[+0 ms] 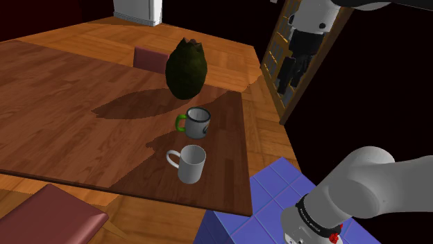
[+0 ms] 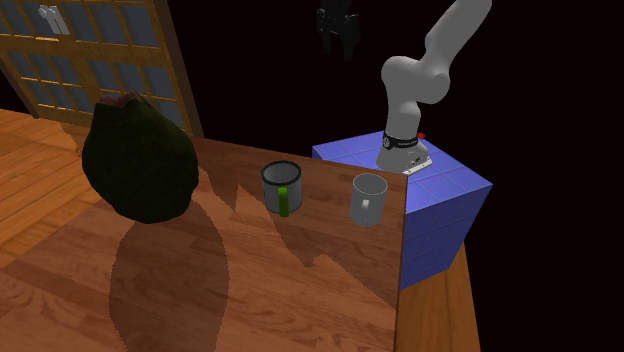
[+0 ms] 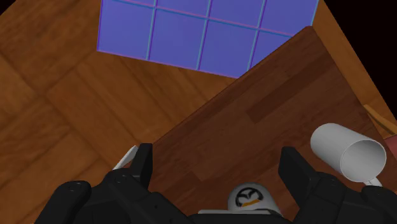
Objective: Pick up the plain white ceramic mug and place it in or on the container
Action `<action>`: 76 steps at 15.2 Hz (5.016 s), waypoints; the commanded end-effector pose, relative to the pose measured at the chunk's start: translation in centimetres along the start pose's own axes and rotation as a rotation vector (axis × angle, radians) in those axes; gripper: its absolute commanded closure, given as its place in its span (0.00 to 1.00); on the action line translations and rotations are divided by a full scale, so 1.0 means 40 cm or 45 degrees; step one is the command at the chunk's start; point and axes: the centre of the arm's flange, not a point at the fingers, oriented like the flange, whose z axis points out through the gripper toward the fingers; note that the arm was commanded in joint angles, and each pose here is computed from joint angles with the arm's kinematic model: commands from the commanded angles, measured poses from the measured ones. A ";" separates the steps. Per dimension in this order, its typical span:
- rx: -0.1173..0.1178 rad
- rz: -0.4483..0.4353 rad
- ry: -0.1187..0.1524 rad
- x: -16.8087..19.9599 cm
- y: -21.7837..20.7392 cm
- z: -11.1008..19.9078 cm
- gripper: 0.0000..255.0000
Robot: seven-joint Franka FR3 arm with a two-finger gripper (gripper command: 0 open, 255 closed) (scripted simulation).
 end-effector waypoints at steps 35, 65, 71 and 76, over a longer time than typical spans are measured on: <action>0.040 0.012 0.066 0.259 -0.588 0.503 0.00; 0.040 0.012 0.066 0.237 -0.583 0.306 1.00; 0.040 0.012 0.066 0.228 -0.581 0.228 1.00; 0.040 0.012 0.066 0.221 -0.579 0.162 1.00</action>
